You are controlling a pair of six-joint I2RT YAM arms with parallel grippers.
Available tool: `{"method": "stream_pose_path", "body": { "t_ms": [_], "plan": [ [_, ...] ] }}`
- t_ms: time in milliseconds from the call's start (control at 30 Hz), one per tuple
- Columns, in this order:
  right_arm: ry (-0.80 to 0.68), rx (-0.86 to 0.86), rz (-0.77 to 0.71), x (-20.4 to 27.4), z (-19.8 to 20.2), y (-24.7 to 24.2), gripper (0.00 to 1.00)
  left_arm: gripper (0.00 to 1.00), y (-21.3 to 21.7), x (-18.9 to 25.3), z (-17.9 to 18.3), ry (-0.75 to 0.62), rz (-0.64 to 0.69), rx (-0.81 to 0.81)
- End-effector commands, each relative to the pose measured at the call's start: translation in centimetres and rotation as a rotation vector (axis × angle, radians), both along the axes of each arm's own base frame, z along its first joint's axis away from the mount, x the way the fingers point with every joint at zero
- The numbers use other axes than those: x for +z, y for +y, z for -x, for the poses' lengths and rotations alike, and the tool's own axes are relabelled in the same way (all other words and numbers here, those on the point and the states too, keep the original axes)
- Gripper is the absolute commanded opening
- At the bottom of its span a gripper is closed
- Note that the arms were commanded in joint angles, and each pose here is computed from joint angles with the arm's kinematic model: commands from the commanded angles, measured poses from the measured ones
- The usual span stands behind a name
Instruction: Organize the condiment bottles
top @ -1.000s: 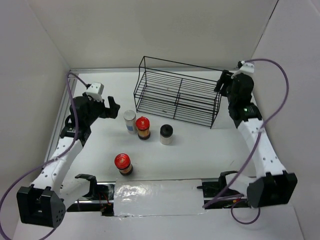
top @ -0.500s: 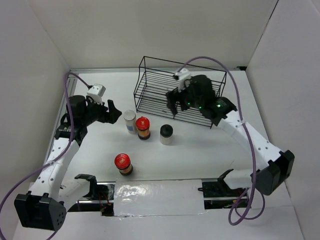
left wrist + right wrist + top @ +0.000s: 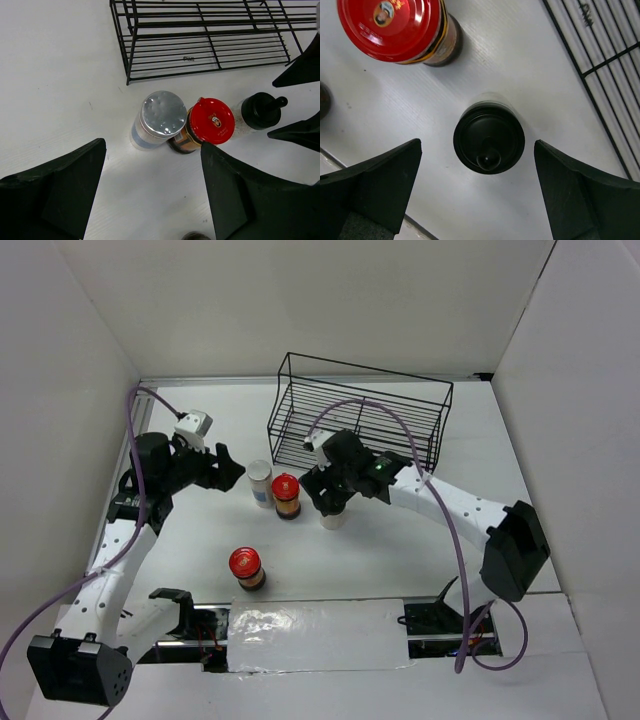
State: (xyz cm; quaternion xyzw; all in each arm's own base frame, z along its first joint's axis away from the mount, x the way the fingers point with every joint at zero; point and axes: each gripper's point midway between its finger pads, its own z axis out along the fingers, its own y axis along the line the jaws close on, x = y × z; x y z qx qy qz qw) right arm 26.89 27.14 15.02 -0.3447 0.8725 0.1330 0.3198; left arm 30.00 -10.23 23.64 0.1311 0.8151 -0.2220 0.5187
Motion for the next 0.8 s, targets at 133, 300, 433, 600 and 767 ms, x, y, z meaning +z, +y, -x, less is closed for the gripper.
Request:
{"method": "stream_pose_path", "body": {
  "t_ms": [133,300,433,600,767],
  "plan": [
    [0.056,-0.078,0.009,-3.4,-0.3,0.2,1.00,0.89,-0.4,0.9,0.5,-0.032,0.001,-0.040],
    [0.046,-0.090,0.015,-4.1,-1.1,1.0,0.97,0.89,-0.4,1.0,0.4,-0.035,0.001,-0.040],
    [0.034,-0.095,0.022,-4.7,-1.2,1.3,0.86,0.90,-0.3,0.9,0.5,-0.042,-0.006,-0.040],
    [0.031,-0.105,0.048,-5.2,-1.5,0.9,0.50,0.91,-0.2,0.8,0.3,-0.044,-0.012,-0.037],
    [0.019,-0.015,0.019,-2.6,-0.9,2.0,0.13,0.91,-0.3,1.0,0.2,-0.051,-0.013,-0.044]
  ]
}}
